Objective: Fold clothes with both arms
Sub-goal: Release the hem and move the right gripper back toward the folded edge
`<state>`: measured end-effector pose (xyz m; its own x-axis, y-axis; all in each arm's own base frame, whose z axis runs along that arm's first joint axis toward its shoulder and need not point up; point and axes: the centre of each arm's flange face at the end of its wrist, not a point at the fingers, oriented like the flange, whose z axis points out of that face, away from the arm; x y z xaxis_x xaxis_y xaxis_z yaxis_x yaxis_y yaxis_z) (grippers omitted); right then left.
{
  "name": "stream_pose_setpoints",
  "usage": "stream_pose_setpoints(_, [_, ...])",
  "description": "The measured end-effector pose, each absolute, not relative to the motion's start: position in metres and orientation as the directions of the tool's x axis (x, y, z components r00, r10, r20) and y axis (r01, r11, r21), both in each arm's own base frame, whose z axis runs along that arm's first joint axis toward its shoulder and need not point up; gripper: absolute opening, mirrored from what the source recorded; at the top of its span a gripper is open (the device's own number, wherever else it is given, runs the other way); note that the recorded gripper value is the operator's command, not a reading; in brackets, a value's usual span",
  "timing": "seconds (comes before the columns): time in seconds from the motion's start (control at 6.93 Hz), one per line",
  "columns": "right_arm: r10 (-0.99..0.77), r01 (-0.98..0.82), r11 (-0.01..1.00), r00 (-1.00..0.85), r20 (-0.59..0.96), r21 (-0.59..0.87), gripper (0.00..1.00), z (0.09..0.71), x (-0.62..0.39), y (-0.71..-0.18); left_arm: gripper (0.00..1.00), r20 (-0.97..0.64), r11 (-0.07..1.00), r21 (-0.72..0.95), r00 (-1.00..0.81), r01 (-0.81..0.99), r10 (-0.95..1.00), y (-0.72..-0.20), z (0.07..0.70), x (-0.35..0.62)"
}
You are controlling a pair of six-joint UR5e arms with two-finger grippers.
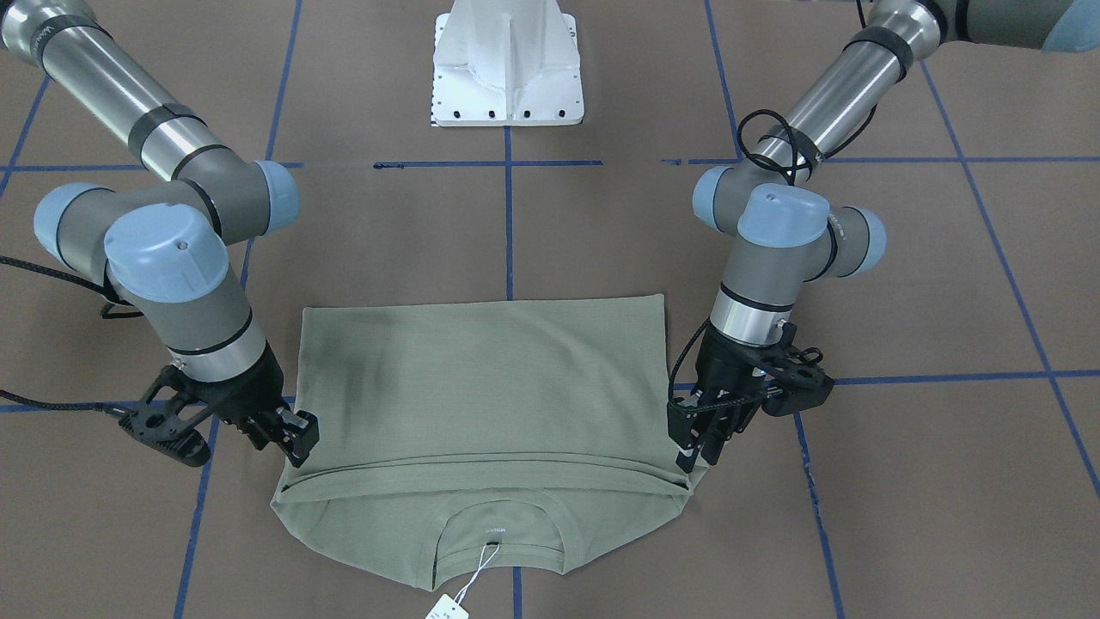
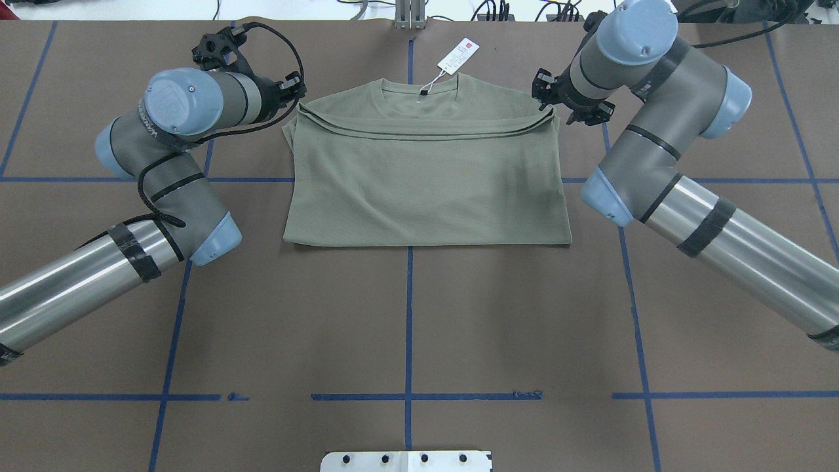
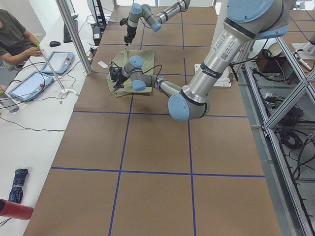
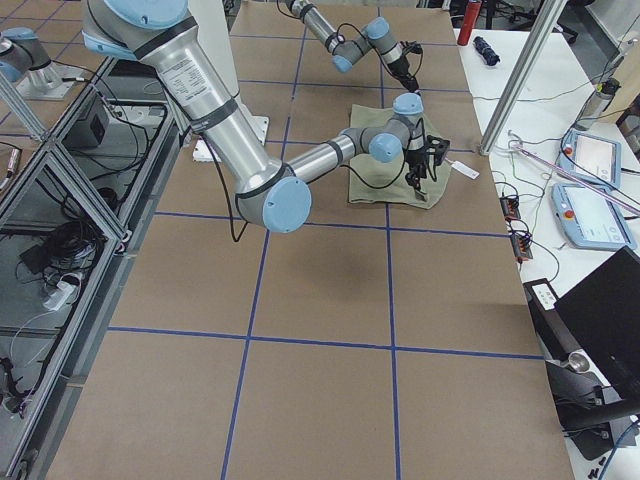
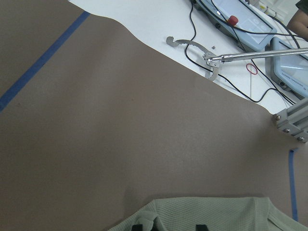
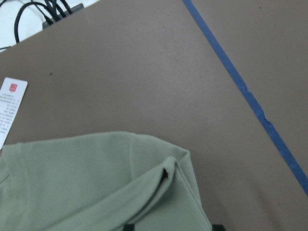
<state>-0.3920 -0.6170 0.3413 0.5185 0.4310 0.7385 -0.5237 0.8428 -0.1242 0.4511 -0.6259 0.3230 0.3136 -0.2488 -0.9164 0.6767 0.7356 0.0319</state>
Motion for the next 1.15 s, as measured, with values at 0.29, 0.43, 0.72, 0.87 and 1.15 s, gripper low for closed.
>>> stream_pose_setpoints(0.29, [0.474,-0.509,0.836,0.480,0.738,-0.205,0.71,0.359,-0.394,-0.552,0.47,-0.922,0.737,0.031,0.304,0.675,-0.239,-0.622,0.317,0.449])
stream_pose_setpoints(0.43, [0.500,-0.510,0.827,0.476,0.724,-0.236,0.71,0.370,-0.408,-0.522,0.47,-0.922,0.744,0.027,0.304,0.668,-0.239,-0.620,0.318,0.450])
stream_pose_setpoints(0.72, [0.503,-0.506,0.829,0.492,0.710,-0.236,0.71,0.389,-0.433,-0.483,0.47,-0.921,0.759,0.019,0.307,0.651,-0.240,-0.616,0.322,0.451])
stream_pose_setpoints(0.87, [0.500,-0.502,0.833,0.501,0.706,-0.234,0.71,0.396,-0.438,-0.474,0.47,-0.920,0.761,0.018,0.308,0.648,-0.241,-0.616,0.323,0.451])
stream_pose_setpoints(1.15, [0.496,-0.493,0.838,0.510,0.703,-0.234,0.70,0.401,-0.443,-0.465,0.47,-0.919,0.762,0.017,0.310,0.647,-0.242,-0.615,0.323,0.452])
